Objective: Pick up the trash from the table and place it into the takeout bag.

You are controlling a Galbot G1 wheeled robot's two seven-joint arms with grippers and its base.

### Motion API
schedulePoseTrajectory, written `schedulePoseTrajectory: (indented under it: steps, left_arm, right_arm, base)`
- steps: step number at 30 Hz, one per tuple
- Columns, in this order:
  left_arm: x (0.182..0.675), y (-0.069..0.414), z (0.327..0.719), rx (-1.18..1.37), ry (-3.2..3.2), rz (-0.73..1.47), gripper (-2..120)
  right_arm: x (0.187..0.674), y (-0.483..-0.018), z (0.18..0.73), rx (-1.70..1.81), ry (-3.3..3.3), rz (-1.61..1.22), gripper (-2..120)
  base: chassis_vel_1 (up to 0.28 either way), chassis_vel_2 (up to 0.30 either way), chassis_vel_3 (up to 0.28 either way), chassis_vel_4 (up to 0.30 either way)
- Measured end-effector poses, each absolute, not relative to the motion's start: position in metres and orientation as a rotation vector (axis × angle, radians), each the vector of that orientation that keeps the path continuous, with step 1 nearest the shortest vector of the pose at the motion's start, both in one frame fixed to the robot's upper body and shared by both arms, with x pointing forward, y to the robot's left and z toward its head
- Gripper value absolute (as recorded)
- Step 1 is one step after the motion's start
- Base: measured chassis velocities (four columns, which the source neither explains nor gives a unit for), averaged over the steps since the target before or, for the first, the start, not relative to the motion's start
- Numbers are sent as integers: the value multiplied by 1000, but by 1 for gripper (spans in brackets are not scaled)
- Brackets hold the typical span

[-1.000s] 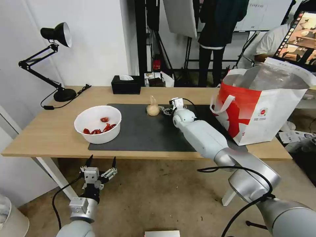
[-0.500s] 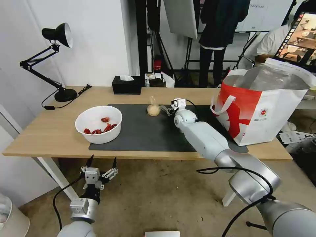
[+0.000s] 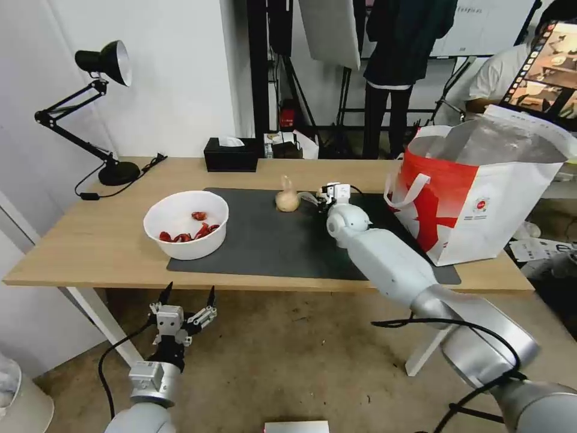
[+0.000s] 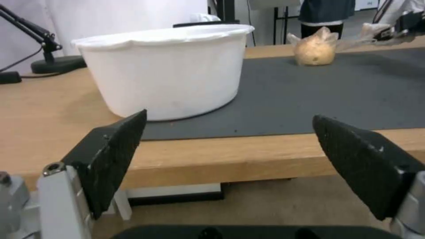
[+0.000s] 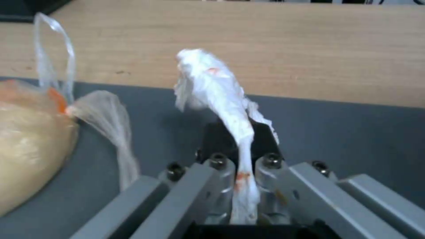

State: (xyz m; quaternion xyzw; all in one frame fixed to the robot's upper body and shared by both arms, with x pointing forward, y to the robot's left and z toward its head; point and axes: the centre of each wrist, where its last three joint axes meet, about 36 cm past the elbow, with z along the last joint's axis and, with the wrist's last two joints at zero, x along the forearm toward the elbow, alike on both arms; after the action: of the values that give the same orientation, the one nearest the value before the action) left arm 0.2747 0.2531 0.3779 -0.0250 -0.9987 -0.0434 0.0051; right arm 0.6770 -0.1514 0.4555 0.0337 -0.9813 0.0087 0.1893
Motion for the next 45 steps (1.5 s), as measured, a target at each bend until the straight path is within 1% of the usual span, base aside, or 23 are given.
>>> schedulePoseTrajectory:
  steps: [8,11,12,15,16,19,20,21,22,23,24,26,28,29,31,32,35,36,39,40,43,44,45]
  left_arm:
    - [273,251,381,-85,-3134,-131,100]
    - [271,251,382,-80,-3135,-126,100]
    - [271,251,382,-80,-3135,-126,100]
    - [270,250,383,-80,-3135,-127,100]
    - [270,250,383,-80,-3135,-127,100]
    - [270,248,384,-90,-3140,-123,100]
    - [270,248,384,-90,-3140,-123,100]
    - [270,246,385,-95,-3143,-122,100]
    - [270,245,386,-101,-3145,-120,100]
    - [269,243,387,-111,-3147,-117,100]
    - [269,243,387,-111,-3147,-117,100]
    - [269,238,390,-133,-3153,-109,100]
    - [269,237,390,-139,-3155,-106,100]
    - [269,236,392,-144,-3157,-104,100]
    - [269,235,395,-152,-3162,-102,100]
    - [269,235,395,-152,-3162,-102,100]
    - [267,236,399,-154,-3166,-107,100]
    - [267,236,399,-154,-3166,-107,100]
    - [265,237,400,-151,-3165,-112,100]
    - [265,237,400,-151,-3165,-112,100]
    - [264,237,402,-153,-3169,-109,100]
    - [264,237,402,-153,-3169,-109,100]
    - [264,237,403,-155,-3172,-107,100]
  right_arm:
    - [647,-163,475,225,-2854,-95,0]
    - [601,-179,512,377,-3106,-161,0]
    - [601,-179,512,377,-3106,-161,0]
    - [570,-214,560,235,-3302,-95,0]
    - [570,-214,560,235,-3302,-95,0]
    - [543,-278,625,-313,-3311,88,0]
    - [543,-278,625,-313,-3311,88,0]
    - [538,-296,640,-470,-3245,98,0]
    - [537,-308,648,-539,-3188,98,0]
    - [537,-322,655,-594,-3122,98,0]
    - [537,-322,655,-594,-3122,98,0]
    - [539,-350,662,-587,-3015,98,0]
    - [540,-353,661,-575,-2994,97,0]
    - [540,-355,661,-550,-2974,85,3]
    - [541,-356,661,-503,-2935,62,13]
    - [541,-356,661,-503,-2935,62,13]
    - [542,-356,664,-486,-2907,71,27]
    - [542,-356,664,-486,-2907,71,27]
    - [542,-356,667,-485,-2908,89,42]
    - [542,-356,667,-485,-2908,89,42]
    - [541,-355,669,-470,-2918,94,56]
    - [541,-355,669,-470,-2918,94,56]
    - [537,-353,669,-421,-2946,73,62]
  base:
    - [0,0,0,0]
    - [0,0,0,0]
    - [0,0,0,0]
    - [0,0,0,0]
    - [0,0,0,0]
    - [0,0,0,0]
    - [0,0,0,0]
    - [0,0,0,0]
    - [0,0,0,0]
    - [0,0,0,0]
    - [0,0,0,0]
    - [0,0,0,0]
    - [0,0,0,0]
    - [0,0,0,0]
    - [0,0,0,0]
    - [0,0,0,0]
    - [0,0,0,0]
    - [0,0,0,0]
    - [0,0,0,0]
    - [0,0,0,0]
    - [0,0,0,0]
    - [0,0,0,0]
    - [0,0,0,0]
